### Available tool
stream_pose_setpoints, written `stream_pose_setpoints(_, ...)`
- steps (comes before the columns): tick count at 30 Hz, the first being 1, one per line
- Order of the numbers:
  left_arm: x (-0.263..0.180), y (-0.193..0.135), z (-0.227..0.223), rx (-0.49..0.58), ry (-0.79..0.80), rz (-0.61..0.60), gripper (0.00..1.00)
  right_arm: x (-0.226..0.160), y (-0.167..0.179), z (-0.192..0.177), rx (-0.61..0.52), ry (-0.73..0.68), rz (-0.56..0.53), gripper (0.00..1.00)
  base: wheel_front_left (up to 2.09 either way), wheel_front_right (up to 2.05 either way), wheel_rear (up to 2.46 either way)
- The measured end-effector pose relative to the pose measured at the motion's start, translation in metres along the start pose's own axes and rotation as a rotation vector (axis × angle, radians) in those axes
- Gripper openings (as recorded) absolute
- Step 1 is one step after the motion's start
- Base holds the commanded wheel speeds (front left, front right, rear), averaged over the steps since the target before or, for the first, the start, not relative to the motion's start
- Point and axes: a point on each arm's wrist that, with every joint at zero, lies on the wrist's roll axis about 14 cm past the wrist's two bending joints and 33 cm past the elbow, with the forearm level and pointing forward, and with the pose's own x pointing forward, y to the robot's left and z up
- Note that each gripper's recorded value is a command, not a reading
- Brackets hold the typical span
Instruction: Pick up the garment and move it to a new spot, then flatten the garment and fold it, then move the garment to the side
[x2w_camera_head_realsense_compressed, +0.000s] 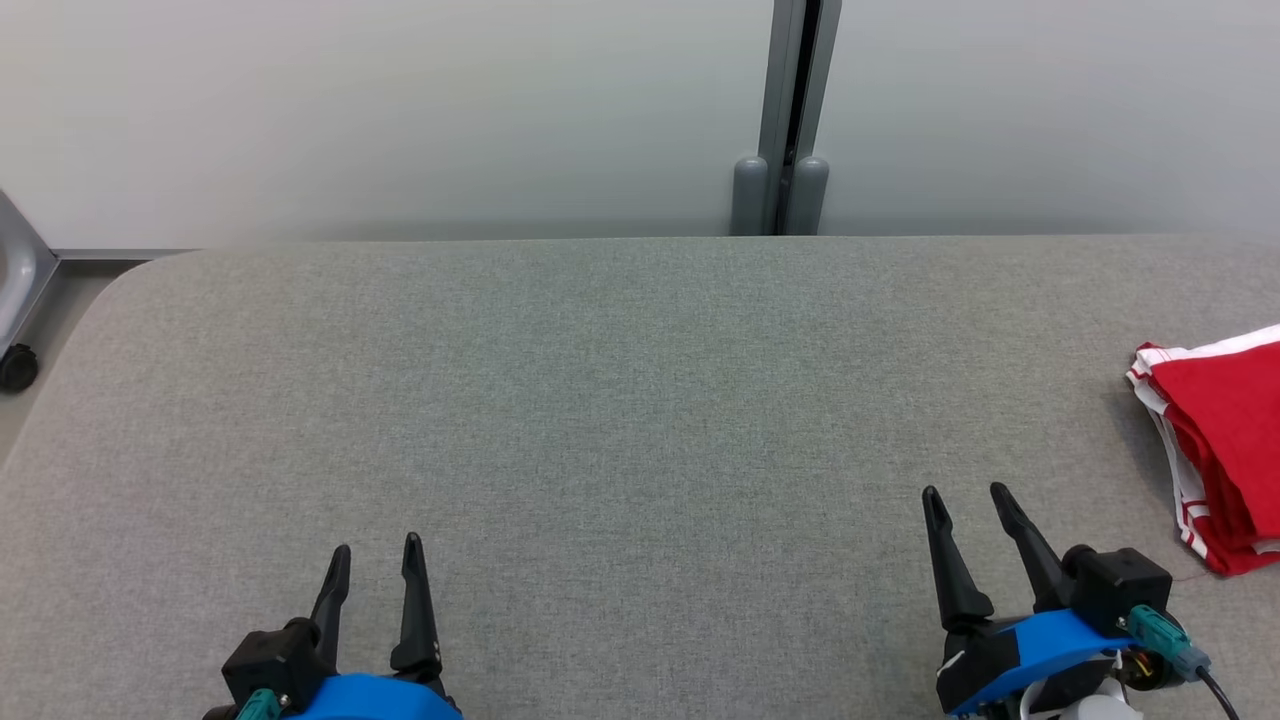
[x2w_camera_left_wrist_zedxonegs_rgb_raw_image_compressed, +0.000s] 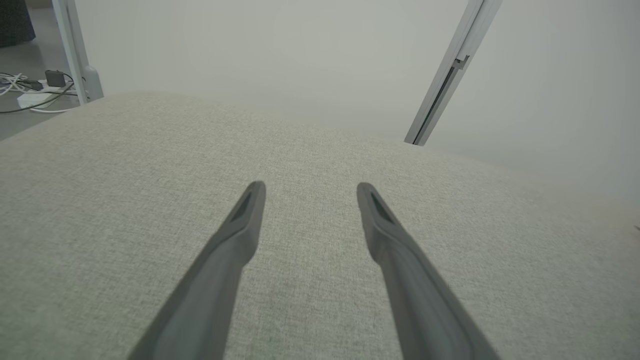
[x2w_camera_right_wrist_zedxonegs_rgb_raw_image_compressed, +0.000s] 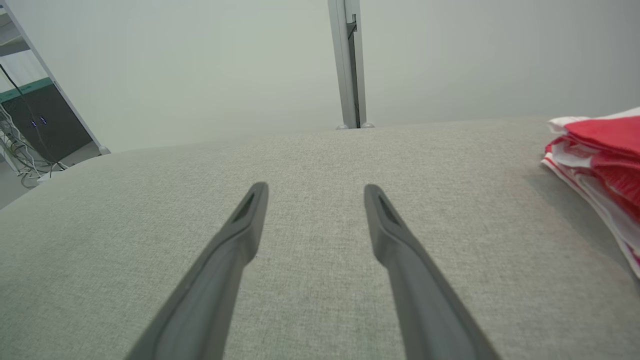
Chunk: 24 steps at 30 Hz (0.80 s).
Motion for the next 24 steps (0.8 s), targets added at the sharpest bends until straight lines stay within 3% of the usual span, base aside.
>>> stream_pose_setpoints(9,-0.001,0.001,-0.003,0.005,0.01,0.003,1.0,0.001,0.002,0.002,0.002,-0.006,0.006,1.0,0.0,0.0,0.0)
stream_pose_setpoints(10,-0.001,0.001,-0.004,0.002,0.011,0.002,0.0,0.001,0.002,0.002,0.002,-0.006,0.006,0.0,0.0,0.0,0.0)
stream_pose_setpoints(16,-0.011,0.005,-0.026,-0.017,0.084,0.025,0.0,-0.009,-0.003,-0.022,0.024,0.071,-0.016,0.0,0.0,0.0,0.0)
stream_pose_setpoints(24,-0.01,0.012,-0.026,-0.152,0.103,0.065,0.0,-0.01,-0.012,-0.017,0.165,0.064,-0.068,0.0,0.0,0.0,0.0)
